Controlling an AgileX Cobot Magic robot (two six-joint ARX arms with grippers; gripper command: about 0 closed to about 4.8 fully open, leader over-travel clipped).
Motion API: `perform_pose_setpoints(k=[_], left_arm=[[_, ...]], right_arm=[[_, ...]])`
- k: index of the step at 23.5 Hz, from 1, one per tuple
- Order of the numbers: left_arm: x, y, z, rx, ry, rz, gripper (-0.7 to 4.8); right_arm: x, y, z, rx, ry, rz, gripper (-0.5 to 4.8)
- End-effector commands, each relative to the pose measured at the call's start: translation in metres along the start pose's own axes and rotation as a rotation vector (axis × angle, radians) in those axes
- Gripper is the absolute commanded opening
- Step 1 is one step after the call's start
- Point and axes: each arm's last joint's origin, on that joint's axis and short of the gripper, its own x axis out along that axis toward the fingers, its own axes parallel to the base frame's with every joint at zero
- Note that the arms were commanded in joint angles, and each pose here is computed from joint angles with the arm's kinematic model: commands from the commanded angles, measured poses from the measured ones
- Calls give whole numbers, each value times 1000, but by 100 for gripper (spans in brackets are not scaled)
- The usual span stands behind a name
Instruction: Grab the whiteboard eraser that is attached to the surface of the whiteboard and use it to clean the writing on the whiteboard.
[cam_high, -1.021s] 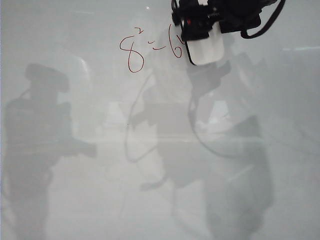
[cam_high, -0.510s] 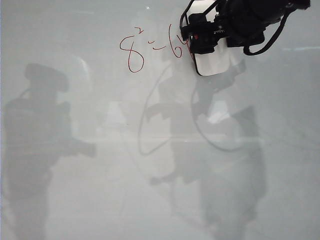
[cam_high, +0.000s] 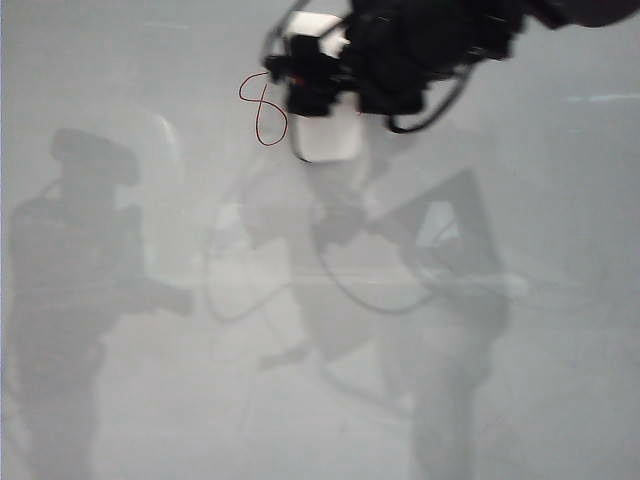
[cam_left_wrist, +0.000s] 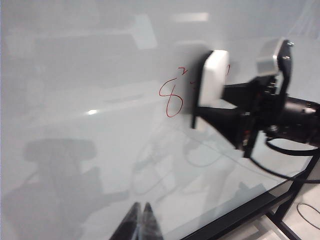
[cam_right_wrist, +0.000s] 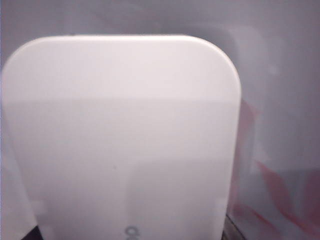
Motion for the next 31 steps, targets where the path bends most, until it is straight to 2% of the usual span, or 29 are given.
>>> perform_pose_setpoints(k=[1, 8, 11, 14, 16, 20, 25, 31], left_arm=[[-1, -1, 3, 12, -14, -2, -5], [-1, -1, 3, 12, -14, -2, -5], [-1, -1, 3, 13, -14, -1, -5], [-1, -1, 3, 13, -14, -1, -5], [-1, -1, 3, 13, -14, -1, -5], [-1, -1, 3, 13, -14, -1, -6], [-1, -1, 3, 14, -15, -1, -6], [-1, -1, 3, 13, -15, -1, -5]], right_arm=[[22, 8, 10, 18, -67, -17, 175], [42, 45, 14, 20, -76, 53, 175], [42, 54, 11, 4, -20, 2, 174], [40, 50, 6, -23, 64, -125, 175], [37, 46, 12, -27, 75, -165, 175], [26, 37, 32, -118, 70, -230, 175], [5, -3, 42, -146, 130, -331, 175], [-39, -39, 27, -151, 92, -322, 175]])
